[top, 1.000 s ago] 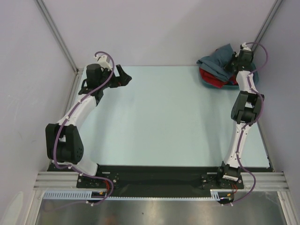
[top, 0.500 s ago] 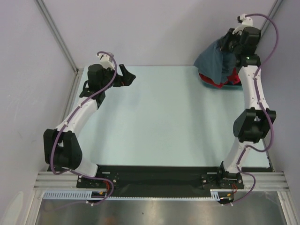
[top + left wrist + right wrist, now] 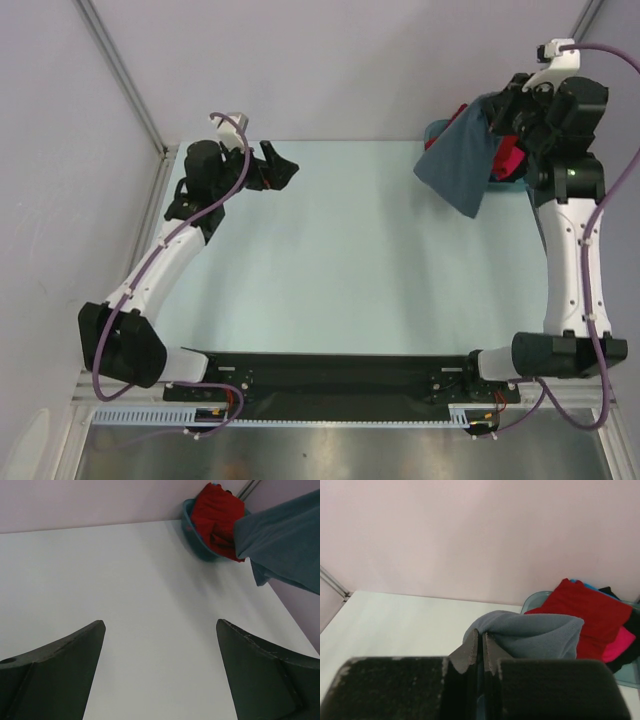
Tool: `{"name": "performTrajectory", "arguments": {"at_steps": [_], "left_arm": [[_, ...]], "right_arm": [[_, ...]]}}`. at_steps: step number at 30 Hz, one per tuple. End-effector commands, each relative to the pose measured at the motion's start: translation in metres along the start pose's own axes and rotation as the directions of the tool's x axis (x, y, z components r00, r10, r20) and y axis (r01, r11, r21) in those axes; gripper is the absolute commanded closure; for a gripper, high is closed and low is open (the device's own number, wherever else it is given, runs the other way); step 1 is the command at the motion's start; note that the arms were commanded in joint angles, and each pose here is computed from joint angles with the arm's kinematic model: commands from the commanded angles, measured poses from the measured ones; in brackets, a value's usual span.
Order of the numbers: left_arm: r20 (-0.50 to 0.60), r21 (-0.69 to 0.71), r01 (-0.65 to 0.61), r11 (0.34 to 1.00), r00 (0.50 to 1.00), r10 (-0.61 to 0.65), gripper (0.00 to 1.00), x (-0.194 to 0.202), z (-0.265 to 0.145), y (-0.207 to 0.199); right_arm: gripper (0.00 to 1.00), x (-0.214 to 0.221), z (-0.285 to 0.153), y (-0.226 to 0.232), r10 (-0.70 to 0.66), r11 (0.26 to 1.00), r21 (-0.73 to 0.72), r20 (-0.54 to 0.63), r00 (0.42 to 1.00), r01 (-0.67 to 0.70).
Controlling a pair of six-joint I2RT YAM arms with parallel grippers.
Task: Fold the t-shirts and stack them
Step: Grab the tshirt from the pile, then move the tshirt to the center of the board
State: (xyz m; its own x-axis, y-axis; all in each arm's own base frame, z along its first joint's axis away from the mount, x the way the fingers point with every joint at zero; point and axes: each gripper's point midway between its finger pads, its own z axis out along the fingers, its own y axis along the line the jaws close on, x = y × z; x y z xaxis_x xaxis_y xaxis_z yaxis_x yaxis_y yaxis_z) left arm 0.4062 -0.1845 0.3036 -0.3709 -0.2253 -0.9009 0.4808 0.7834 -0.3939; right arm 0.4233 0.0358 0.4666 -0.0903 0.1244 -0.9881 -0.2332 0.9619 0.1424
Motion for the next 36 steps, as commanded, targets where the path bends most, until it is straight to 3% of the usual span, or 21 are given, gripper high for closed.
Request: {"name": "performTrajectory", "arguments": {"at_steps": [1, 13, 19, 23, 27, 32, 36], "left_arm": [[0.042, 0.019, -0.018, 1.000, 0.999, 0.017, 0.00, -0.015, -0.019, -0.016], [0.064, 0.075, -0.025, 0.997, 0.998, 0.021, 0.00, -0.019, -0.050, -0.044], [0.075, 0.095, -0.032, 0.995, 0.997, 0.025, 0.00, -0.015, -0.064, -0.053], [0.059, 0.100, -0.031, 0.994, 0.998, 0.026, 0.00, -0.013, -0.067, -0.056], [0.051, 0.111, -0.027, 0.993, 0.998, 0.022, 0.00, -0.010, -0.071, -0.058], [0.028, 0.149, -0.027, 0.988, 0.999, 0.023, 0.00, -0.006, -0.070, -0.064], [-0.011, 0.184, -0.011, 0.983, 1.000, 0.013, 0.00, 0.007, -0.062, -0.068]], "right_arm": [[0.95, -0.052, -0.055, 0.021, -0.068, 0.998, 0.000, 0.143, 0.987, 0.069], [0.94, -0.104, -0.178, 0.079, -0.100, 0.989, -0.079, 0.291, 0.952, 0.129], [0.92, -0.079, -0.199, 0.102, -0.032, 0.978, -0.195, 0.222, 0.975, 0.077], [0.92, -0.033, -0.180, 0.115, 0.056, 0.944, -0.329, 0.078, 0.995, -0.027], [0.91, 0.039, -0.137, 0.111, 0.136, 0.915, -0.366, -0.121, 0.983, -0.172], [0.92, 0.111, -0.092, 0.142, 0.070, 0.888, -0.416, -0.301, 0.951, -0.197], [0.92, 0.187, -0.039, 0.177, 0.006, 0.866, -0.439, -0.471, 0.882, -0.240]]}}
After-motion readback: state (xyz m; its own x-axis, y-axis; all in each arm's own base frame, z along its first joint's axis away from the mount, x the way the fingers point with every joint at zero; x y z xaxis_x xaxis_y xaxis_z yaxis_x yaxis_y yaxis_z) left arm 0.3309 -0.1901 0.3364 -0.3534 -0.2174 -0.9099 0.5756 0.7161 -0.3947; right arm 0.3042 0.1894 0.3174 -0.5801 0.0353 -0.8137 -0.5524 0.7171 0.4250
